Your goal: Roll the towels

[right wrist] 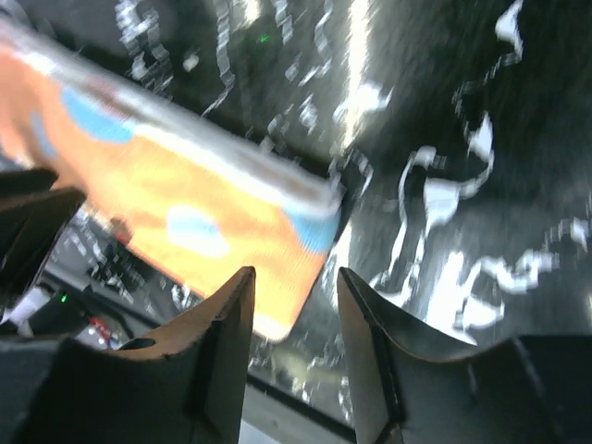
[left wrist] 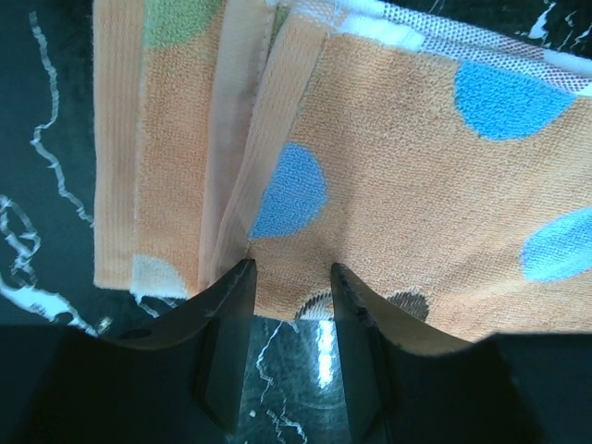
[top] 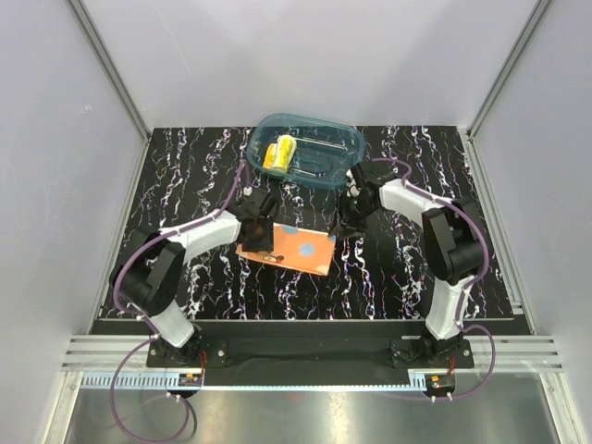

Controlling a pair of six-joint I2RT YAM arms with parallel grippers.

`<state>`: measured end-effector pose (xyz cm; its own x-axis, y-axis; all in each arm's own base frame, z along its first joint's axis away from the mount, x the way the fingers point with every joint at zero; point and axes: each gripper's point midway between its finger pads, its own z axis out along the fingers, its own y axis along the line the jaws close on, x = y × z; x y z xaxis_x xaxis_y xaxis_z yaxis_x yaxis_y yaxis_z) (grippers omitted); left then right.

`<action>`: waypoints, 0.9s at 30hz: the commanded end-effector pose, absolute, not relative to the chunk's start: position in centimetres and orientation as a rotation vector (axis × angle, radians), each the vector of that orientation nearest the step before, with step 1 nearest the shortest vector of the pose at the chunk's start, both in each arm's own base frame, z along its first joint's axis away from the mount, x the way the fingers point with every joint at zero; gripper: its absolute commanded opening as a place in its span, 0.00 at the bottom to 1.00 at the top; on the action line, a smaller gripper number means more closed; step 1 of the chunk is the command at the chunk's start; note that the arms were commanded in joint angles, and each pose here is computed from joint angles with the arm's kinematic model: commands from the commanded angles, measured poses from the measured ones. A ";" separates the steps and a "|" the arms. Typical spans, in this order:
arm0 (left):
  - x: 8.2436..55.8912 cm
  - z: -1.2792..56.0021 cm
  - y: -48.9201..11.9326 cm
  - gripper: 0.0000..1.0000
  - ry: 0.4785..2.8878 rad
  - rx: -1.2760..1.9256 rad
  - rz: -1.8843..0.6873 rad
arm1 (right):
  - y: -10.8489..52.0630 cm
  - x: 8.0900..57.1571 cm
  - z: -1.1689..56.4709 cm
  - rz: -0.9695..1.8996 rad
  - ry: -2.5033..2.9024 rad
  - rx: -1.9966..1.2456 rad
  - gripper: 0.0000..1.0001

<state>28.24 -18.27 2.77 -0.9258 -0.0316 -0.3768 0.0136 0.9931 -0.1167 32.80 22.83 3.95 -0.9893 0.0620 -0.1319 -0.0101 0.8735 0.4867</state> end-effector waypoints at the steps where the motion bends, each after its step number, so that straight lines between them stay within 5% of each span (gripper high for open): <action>1: 29.4 6.6 -17.8 0.43 2.676 -0.010 -0.146 | 22.8 32.5 9.9 0.778 2.799 -0.049 0.48; 5: 30.2 8.7 -18.8 0.43 2.643 -0.005 -0.203 | 23.7 29.8 11.3 0.867 2.797 -0.094 0.43; 9: 30.7 9.5 -20.0 0.43 2.623 -0.007 -0.278 | 26.6 26.4 11.2 1.046 2.798 -0.174 0.13; 12: 30.9 9.5 -21.1 0.43 2.621 -0.002 -0.339 | 27.9 24.7 9.7 1.112 2.819 -0.201 0.01; 27: 31.7 2.3 -21.2 0.40 2.726 0.010 -0.353 | 26.8 21.7 0.6 1.078 3.042 -0.097 0.00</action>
